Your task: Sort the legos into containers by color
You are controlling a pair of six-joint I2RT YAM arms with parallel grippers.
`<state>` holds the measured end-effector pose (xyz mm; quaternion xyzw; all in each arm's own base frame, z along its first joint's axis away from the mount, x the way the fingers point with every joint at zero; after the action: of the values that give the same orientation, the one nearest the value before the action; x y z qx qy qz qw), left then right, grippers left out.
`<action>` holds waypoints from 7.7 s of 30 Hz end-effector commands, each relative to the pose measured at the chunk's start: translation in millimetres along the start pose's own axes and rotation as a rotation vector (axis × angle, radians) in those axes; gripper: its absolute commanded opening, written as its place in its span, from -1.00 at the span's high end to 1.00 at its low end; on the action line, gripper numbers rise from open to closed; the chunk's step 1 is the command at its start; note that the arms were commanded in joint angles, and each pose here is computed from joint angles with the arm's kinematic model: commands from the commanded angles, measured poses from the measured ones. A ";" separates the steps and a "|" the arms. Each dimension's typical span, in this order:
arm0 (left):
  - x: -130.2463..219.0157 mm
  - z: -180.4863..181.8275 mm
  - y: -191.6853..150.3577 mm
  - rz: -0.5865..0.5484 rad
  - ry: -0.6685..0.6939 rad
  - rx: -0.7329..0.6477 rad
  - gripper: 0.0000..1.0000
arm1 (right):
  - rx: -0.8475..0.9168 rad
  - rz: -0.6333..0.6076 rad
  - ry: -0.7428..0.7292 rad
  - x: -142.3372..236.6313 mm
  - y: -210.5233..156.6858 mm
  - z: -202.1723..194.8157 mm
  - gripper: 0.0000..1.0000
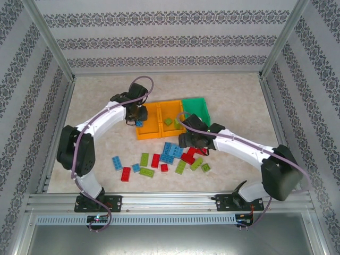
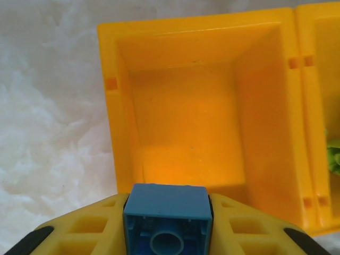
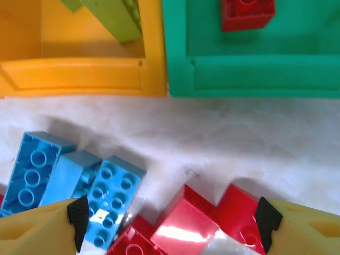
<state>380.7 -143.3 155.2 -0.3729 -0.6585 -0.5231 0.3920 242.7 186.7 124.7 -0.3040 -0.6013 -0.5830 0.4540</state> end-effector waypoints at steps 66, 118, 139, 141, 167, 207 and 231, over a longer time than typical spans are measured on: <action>37.1 8.4 -25.5 -0.002 -0.237 0.089 -0.99 | 0.377 0.130 0.061 14.2 -61.0 19.3 -0.06; 9.6 118.3 -196.9 0.299 0.120 0.421 -0.86 | 0.065 -0.143 0.105 -40.5 181.0 38.8 -0.77; -10.3 117.6 -188.5 0.294 0.108 0.406 0.27 | 0.035 -0.156 -0.002 5.4 91.7 -21.8 -0.79; -4.6 113.8 -179.8 0.267 0.087 0.405 0.34 | 0.016 -0.137 -0.014 3.3 78.2 -27.4 -0.70; 14.5 -1.7 26.2 0.051 -0.249 0.080 0.43 | -0.225 0.054 -0.050 -9.8 -50.8 -68.5 -0.59; 30.7 0.0 -23.4 0.001 -0.217 0.056 -0.92 | -0.214 0.092 0.261 -40.3 -35.0 -45.1 -0.35; 26.0 3.7 -33.4 0.035 -0.209 0.061 -0.99 | -0.088 0.101 0.104 -10.3 -73.1 -49.0 -0.29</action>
<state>342.5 -140.0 156.6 -0.4268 -0.6987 -0.4526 0.3532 192.2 133.5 79.3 -0.3103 -0.5075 -0.6304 0.4987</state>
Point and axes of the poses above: each hand's point on the last joint's axis, 136 mm out from that joint toward the fingers, its own x axis back along the fingers, its own z axis along the line the jaws close on, y = z × x, the point moved 4 cm from there along x, back along the fingers, and after that the axes turned 5 degrees about x, right-handed, at the moved point
